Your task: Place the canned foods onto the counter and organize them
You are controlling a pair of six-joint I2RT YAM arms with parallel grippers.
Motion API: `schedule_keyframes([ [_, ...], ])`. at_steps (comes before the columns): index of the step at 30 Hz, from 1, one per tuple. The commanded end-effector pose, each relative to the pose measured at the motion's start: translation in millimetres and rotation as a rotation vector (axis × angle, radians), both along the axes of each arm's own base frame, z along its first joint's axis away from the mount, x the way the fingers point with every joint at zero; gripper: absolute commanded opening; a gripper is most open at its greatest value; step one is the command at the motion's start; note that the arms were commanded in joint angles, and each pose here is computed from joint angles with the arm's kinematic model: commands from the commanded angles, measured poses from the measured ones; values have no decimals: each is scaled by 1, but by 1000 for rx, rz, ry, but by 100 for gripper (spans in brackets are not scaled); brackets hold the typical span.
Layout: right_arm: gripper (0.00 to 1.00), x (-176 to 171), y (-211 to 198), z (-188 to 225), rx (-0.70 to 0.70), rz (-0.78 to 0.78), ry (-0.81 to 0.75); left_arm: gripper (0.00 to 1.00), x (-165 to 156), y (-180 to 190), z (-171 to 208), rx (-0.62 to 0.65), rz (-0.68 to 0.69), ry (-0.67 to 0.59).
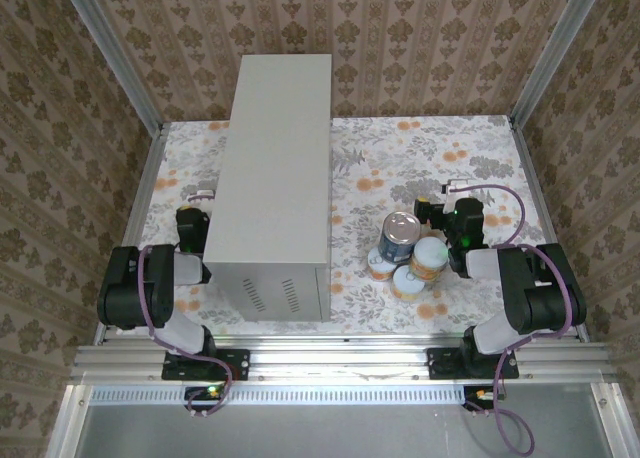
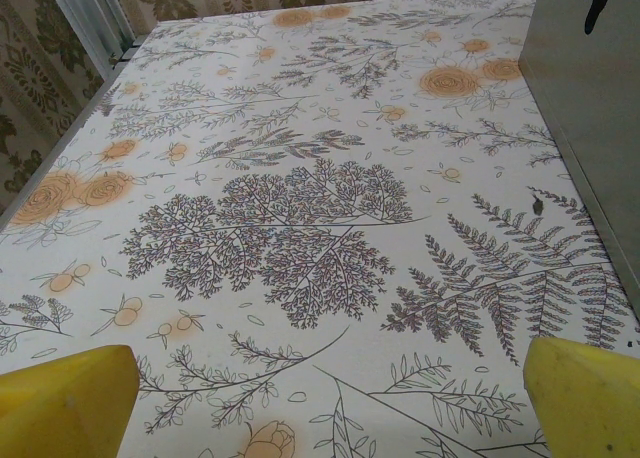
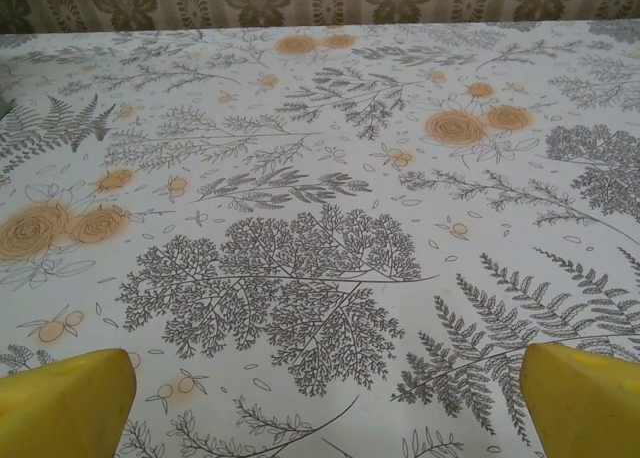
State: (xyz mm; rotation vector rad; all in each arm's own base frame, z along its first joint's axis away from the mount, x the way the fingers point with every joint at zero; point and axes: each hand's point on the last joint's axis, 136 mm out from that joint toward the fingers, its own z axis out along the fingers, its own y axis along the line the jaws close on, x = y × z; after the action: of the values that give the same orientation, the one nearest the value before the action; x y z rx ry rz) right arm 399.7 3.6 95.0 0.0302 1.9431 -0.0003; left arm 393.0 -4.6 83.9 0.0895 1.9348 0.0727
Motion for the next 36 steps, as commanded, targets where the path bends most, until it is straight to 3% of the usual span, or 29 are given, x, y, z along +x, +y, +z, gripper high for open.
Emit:
schedule_keyframes([
  [1,100,0,-4,3,-23,-20,-24,100,7,-4,12,23,-33,-31],
  [11,100,0,-4,2,-23,-20,-22,100,7,-4,13,22,-33,-34],
  [21,100,0,-4,2,-21,-19,-22,100,13,61,37,55,368,127],
  [30,100,0,-5,3,-14,-24,-21,100,-19,98,111,97,650,292],
  [36,100,1,-7,2,4,-20,-13,100,-46,91,172,1,673,346],
])
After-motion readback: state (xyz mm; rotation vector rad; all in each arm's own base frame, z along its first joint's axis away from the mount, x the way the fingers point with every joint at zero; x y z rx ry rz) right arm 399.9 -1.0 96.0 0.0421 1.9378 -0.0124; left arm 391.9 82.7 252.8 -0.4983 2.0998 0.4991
